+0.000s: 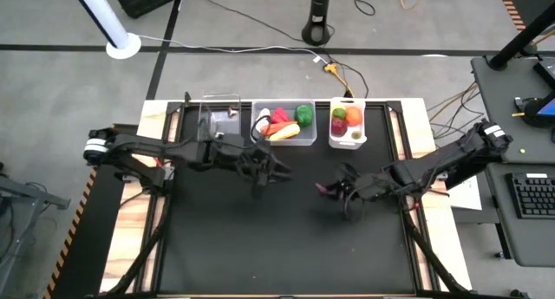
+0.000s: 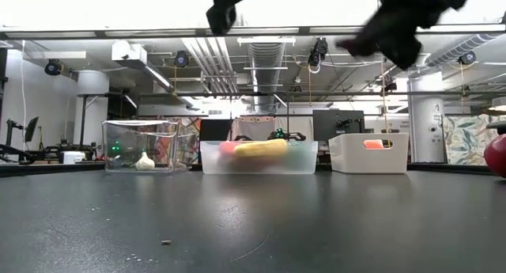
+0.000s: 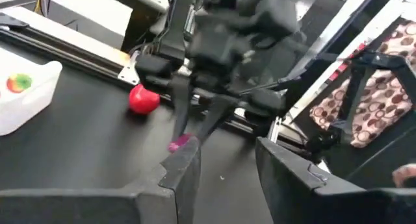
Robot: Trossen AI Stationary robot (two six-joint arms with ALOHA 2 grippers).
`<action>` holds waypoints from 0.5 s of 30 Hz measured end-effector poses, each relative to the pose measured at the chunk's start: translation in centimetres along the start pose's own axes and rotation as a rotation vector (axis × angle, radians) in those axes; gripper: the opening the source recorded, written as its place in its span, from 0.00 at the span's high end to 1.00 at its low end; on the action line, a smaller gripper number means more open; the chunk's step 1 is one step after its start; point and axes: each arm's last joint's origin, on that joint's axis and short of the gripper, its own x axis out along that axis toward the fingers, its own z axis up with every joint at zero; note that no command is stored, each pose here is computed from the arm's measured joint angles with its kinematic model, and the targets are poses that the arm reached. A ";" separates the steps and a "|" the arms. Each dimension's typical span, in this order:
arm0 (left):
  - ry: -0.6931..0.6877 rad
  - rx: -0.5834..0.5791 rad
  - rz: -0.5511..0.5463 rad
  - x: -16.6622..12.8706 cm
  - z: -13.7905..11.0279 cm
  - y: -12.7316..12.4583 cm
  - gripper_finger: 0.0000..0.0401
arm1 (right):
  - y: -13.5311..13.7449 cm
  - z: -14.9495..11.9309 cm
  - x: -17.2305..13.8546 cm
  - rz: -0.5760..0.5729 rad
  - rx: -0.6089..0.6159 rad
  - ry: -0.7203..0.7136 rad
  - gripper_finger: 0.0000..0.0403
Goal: Sort produce into baskets
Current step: Put the violet eggplant into the glass bin
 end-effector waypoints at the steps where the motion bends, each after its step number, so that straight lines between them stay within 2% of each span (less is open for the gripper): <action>1: -0.006 -0.005 -0.004 0.5 -0.2 0.1 0.67 | 0.3 0.7 -0.2 0.013 -0.020 -0.024 0.80; 5: -0.022 -0.029 -0.012 2.2 -1.0 0.9 0.66 | 1.3 2.9 -0.7 0.039 -0.098 -0.085 0.79; 9: -0.081 -0.023 -0.078 3.2 -1.1 0.9 0.64 | 2.1 4.2 -1.1 0.053 -0.158 -0.117 0.80; 15: -0.113 -0.007 -0.125 4.1 -1.4 1.1 0.57 | 3.0 6.0 -1.8 0.066 -0.241 -0.169 0.80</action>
